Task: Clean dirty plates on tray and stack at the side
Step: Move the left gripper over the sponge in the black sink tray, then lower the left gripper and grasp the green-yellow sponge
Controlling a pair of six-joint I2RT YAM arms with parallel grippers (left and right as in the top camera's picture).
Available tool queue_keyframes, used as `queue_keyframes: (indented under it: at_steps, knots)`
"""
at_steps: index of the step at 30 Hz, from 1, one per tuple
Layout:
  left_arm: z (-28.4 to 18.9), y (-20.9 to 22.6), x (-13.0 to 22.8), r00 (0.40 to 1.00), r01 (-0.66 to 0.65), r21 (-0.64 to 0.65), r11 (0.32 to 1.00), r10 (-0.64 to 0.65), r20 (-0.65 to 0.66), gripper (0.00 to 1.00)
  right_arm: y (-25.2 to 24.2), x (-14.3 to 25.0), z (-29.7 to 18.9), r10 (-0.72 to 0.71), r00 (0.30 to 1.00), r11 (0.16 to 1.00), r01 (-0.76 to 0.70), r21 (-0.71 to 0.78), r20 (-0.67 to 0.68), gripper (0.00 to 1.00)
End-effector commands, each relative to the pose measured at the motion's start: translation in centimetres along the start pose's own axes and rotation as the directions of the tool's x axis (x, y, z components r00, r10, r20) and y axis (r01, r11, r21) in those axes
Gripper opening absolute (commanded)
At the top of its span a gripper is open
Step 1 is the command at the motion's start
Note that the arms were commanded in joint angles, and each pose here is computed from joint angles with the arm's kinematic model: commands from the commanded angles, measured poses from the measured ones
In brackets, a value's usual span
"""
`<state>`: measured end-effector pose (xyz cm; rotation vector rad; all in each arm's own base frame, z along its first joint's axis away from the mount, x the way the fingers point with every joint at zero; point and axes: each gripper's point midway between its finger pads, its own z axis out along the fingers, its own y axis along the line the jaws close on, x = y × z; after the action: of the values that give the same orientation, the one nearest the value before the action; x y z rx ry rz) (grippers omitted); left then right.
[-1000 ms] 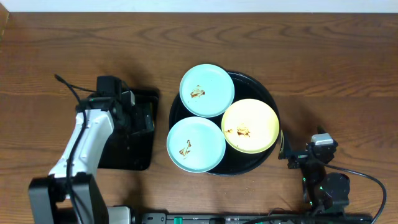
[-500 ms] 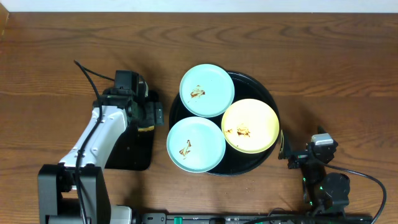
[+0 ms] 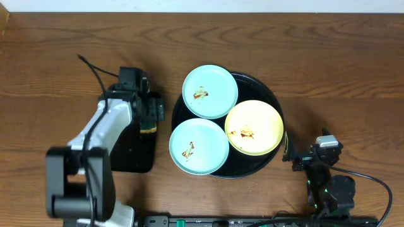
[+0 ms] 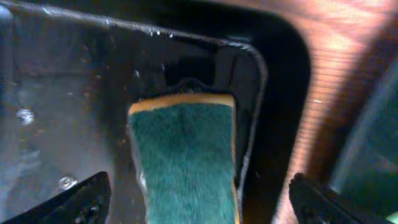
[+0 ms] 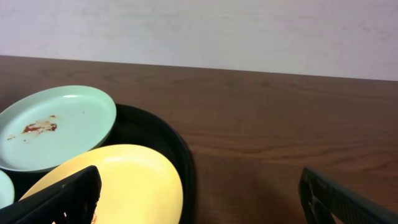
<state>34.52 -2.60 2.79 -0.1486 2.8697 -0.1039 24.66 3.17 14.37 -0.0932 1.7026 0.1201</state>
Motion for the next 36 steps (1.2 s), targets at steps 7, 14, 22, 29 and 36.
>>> queue_keyframes:
  at_steps: [7, 14, 22, 29, 36]
  knots:
    - [0.0, 0.1, -1.8, 1.000, 0.022, -0.017, 1.000, -0.022, -0.014, 0.86, 0.3, 0.1, 0.0, -0.003, 1.000, 1.000, 0.003, -0.014, -0.001, 0.99]
    - [-1.8, -0.2, -3.0, 1.000, 0.013, -0.018, 1.000, -0.014, -0.019, 0.87, 0.3, 0.1, 0.0, -0.003, 1.000, 1.000, 0.003, -0.013, -0.001, 0.99]
    - [-2.9, -0.1, -3.4, 0.995, -0.094, -0.025, 0.995, 0.093, -0.036, 0.87, 0.3, 0.1, 0.0, -0.003, 1.000, 1.000, 0.003, -0.014, -0.001, 0.99]
    - [-3.2, 3.5, -3.1, 0.996, -0.075, -0.154, 0.985, 0.067, -0.059, 0.87, 0.3, 0.1, 0.0, -0.003, 1.000, 1.000, 0.003, -0.014, -0.001, 0.99]
    - [-3.1, 3.6, -2.6, 0.996, -0.053, -0.061, 0.997, 0.048, -0.080, 0.88, 0.3, 0.1, 0.0, -0.003, 1.000, 1.000, 0.003, -0.014, -0.001, 0.99]
